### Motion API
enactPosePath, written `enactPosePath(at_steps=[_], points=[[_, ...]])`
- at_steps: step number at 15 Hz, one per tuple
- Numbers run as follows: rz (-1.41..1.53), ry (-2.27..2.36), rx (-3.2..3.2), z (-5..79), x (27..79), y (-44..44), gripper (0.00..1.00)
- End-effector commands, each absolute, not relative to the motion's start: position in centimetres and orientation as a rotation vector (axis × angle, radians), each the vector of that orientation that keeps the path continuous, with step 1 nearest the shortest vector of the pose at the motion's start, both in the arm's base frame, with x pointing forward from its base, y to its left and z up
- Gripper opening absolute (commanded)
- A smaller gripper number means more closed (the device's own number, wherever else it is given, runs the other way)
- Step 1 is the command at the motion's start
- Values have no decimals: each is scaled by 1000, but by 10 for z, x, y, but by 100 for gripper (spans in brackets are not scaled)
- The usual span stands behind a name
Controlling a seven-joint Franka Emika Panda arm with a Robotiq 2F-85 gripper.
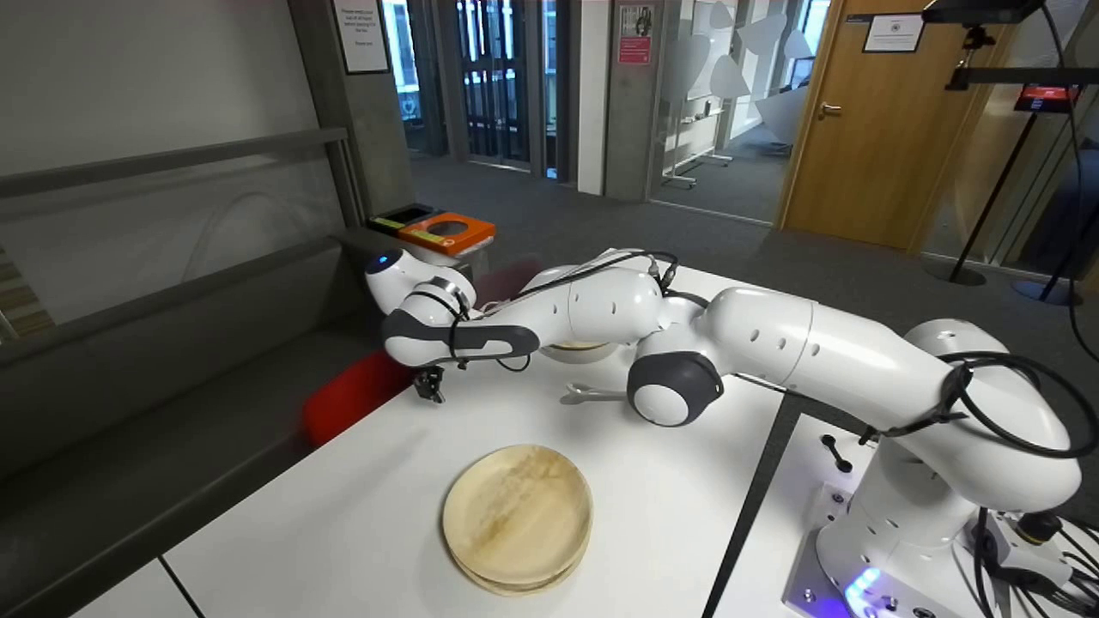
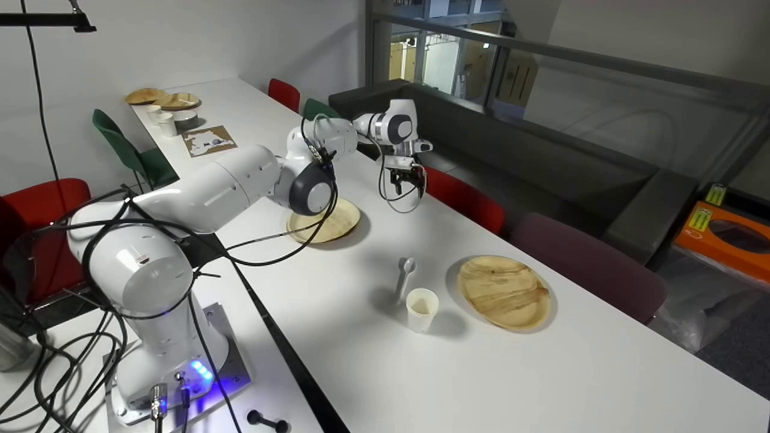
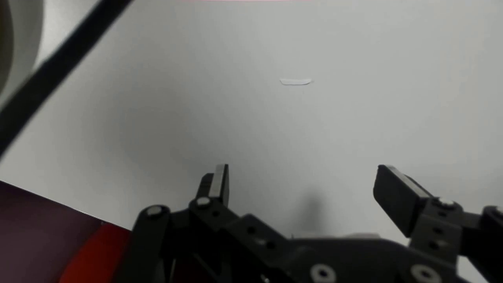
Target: Stack up the plates
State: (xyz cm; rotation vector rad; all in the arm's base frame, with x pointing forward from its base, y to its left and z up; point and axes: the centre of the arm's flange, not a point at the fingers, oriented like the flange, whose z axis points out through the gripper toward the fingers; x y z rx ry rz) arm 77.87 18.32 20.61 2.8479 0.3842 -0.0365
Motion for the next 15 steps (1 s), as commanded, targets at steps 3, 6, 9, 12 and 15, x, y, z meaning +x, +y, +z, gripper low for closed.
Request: enactPosePath(at_steps=[3,6,9,12,15], points=[[196,690,2868,219,709,217,100],[353,867,2835,237,710,246,100],[406,1093,2792,244,705,273,100],[417,1317,2770,248,698,295,100],[428,1496,2712,258,692,314,100]])
